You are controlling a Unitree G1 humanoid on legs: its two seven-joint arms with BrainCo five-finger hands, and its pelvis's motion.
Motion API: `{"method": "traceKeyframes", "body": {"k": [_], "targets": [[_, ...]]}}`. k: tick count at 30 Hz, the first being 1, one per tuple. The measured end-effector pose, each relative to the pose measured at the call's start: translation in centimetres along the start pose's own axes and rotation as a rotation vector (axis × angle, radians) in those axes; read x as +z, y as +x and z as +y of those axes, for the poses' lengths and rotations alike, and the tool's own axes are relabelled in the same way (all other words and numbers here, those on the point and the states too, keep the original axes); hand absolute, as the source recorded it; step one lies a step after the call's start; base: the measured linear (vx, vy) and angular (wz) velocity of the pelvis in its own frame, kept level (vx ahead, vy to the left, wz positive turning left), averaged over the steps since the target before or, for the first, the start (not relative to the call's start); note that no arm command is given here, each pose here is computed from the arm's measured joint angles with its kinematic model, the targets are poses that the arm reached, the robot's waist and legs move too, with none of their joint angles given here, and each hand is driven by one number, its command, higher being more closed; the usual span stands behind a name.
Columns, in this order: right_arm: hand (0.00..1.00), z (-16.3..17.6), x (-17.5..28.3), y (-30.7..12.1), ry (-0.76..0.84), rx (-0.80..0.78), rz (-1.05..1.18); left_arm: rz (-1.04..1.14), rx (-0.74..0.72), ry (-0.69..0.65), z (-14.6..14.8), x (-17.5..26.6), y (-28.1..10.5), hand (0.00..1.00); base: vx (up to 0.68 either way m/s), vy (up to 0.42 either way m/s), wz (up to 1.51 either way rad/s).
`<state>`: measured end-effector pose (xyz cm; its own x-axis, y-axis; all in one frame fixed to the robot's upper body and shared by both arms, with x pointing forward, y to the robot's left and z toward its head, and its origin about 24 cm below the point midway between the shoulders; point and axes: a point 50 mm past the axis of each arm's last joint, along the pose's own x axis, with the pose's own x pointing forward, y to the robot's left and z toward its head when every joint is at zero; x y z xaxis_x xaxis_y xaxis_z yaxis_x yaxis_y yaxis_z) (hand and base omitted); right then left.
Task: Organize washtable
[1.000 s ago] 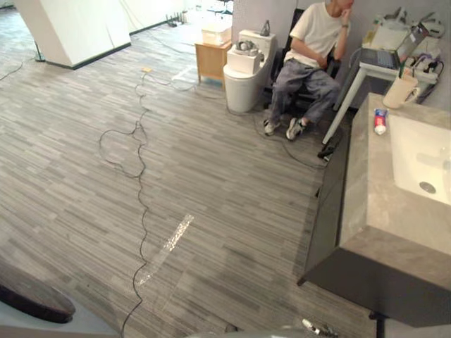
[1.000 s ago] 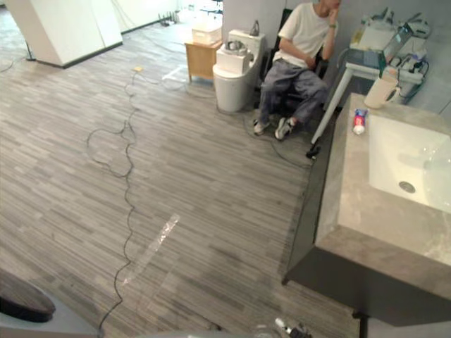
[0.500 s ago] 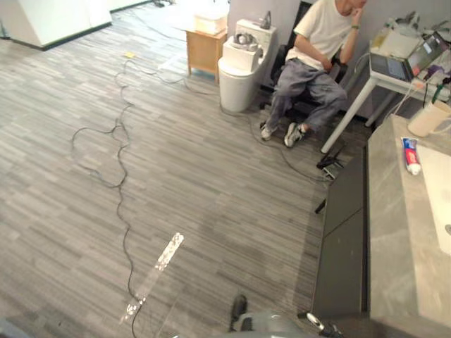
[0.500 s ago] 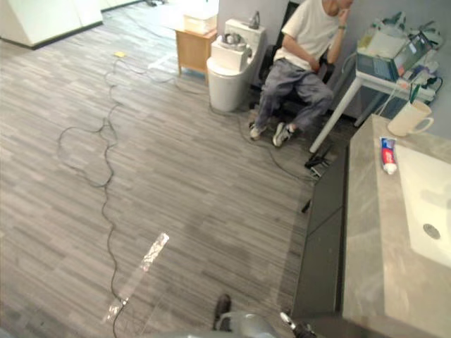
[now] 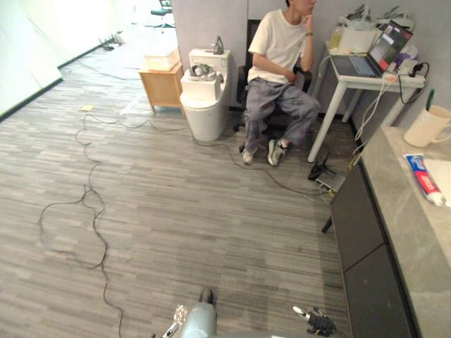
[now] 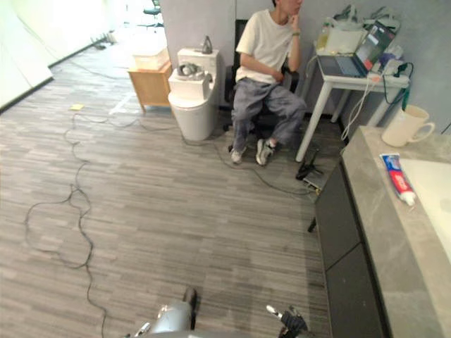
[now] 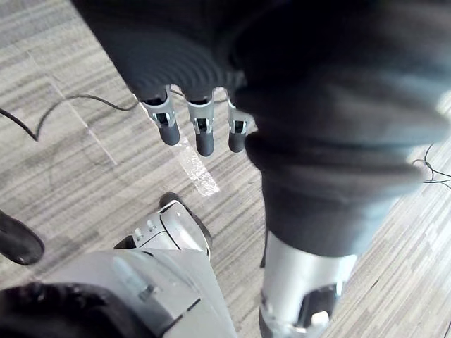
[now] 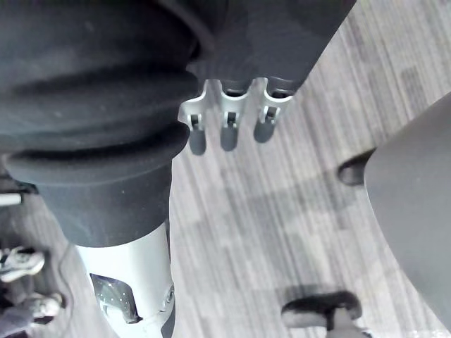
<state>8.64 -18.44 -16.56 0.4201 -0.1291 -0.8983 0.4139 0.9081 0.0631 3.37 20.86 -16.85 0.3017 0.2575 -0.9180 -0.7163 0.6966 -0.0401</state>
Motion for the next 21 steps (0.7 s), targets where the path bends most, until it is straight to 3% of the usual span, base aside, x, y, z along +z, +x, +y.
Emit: {"method": "traceKeyframes", "body": {"k": [4,8,17,21], "targets": [[0.00,2.3,-0.5,0.0,-0.037,0.061,0.018,-0.036,0.062,-0.049,1.3,0.5,-0.1,0.00,0.47,0.376,-1.11],[0.00,2.7,0.5,0.1,-0.011,0.085,-0.033,-0.043,0.046,-0.022,0.1,1.1,0.2,0.00,0.35,0.310,-0.89],[0.00,0.9,1.7,0.2,0.126,0.024,-0.080,-0.038,0.000,0.074,-2.4,2.0,0.8,0.00,0.24,0.110,-0.91],[0.00,-0.8,-0.4,-0.2,0.165,-0.046,-0.019,-0.018,0.025,0.061,-1.5,1.2,0.6,0.00,0.52,0.046,-1.27]]}}
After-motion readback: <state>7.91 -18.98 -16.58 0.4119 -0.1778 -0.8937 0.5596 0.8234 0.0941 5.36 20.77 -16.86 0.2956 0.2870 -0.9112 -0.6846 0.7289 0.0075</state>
